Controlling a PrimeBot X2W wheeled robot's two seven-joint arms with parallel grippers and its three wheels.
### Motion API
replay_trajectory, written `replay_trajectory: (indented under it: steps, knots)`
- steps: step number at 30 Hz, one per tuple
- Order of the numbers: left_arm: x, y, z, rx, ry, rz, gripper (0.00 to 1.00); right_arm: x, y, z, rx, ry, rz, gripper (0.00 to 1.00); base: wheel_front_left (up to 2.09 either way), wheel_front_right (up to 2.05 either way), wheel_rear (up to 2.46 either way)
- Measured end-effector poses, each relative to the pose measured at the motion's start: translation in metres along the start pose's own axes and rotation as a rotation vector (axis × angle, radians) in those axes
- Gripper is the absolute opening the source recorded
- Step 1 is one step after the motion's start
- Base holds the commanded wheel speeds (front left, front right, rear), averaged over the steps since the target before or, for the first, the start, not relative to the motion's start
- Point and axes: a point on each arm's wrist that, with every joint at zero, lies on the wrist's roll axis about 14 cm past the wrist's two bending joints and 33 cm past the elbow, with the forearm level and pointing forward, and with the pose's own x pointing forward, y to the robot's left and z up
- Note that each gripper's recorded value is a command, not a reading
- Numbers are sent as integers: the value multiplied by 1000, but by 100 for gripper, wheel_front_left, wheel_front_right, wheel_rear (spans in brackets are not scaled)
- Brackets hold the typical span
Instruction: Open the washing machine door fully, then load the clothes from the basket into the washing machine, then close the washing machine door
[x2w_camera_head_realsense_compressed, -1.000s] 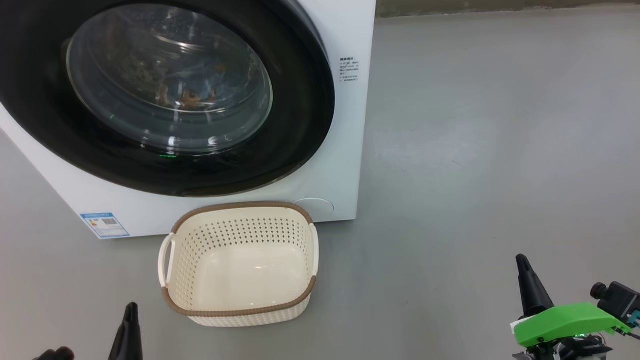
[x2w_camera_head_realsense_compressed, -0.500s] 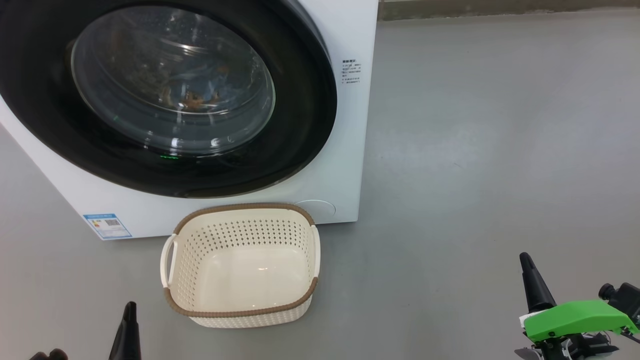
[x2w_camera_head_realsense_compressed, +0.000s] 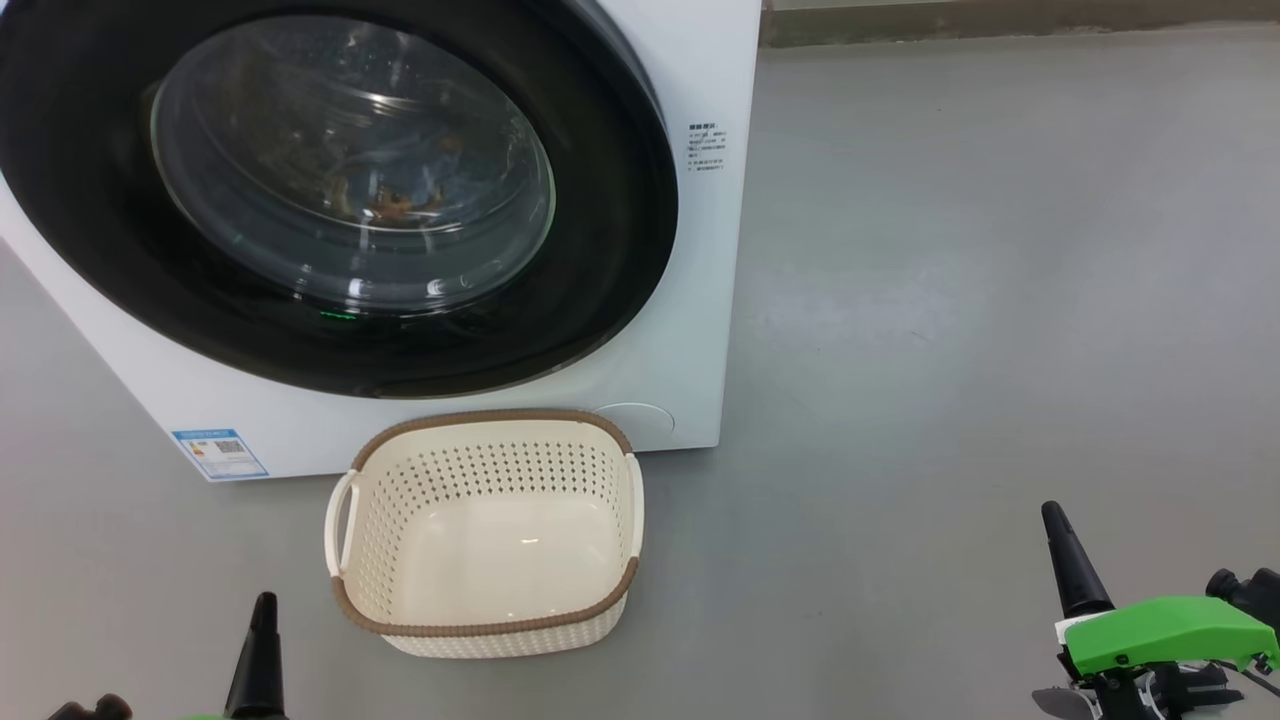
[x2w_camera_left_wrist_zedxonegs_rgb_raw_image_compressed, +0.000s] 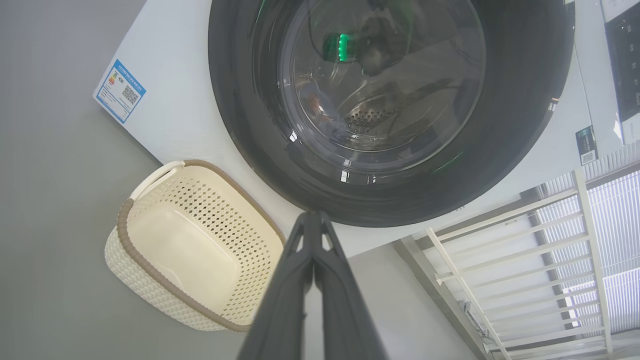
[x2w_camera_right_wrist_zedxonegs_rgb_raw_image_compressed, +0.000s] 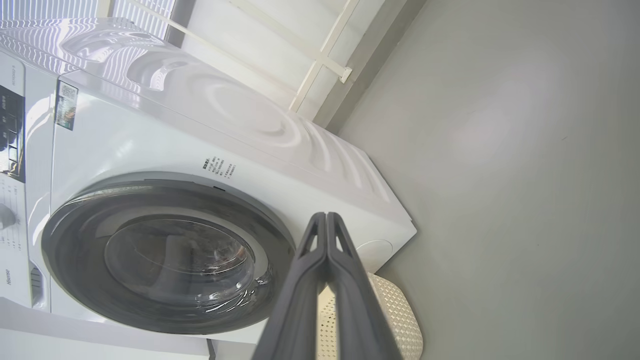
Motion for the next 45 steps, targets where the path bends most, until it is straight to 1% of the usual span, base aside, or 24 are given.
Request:
replay_trajectory:
  steps: [24,29,45]
  knots:
    - [-1,-8,6,-253,-3,-24,0,1,9,8,220,-2,28,0,0,0,0]
    - [2,-15,10,-307,-10,-47,0,1,10,11,275,-8,35,0,0,0,0]
    - [1,-23,11,-480,-2,-77,0,2,20,13,431,0,72,0,0,0,0]
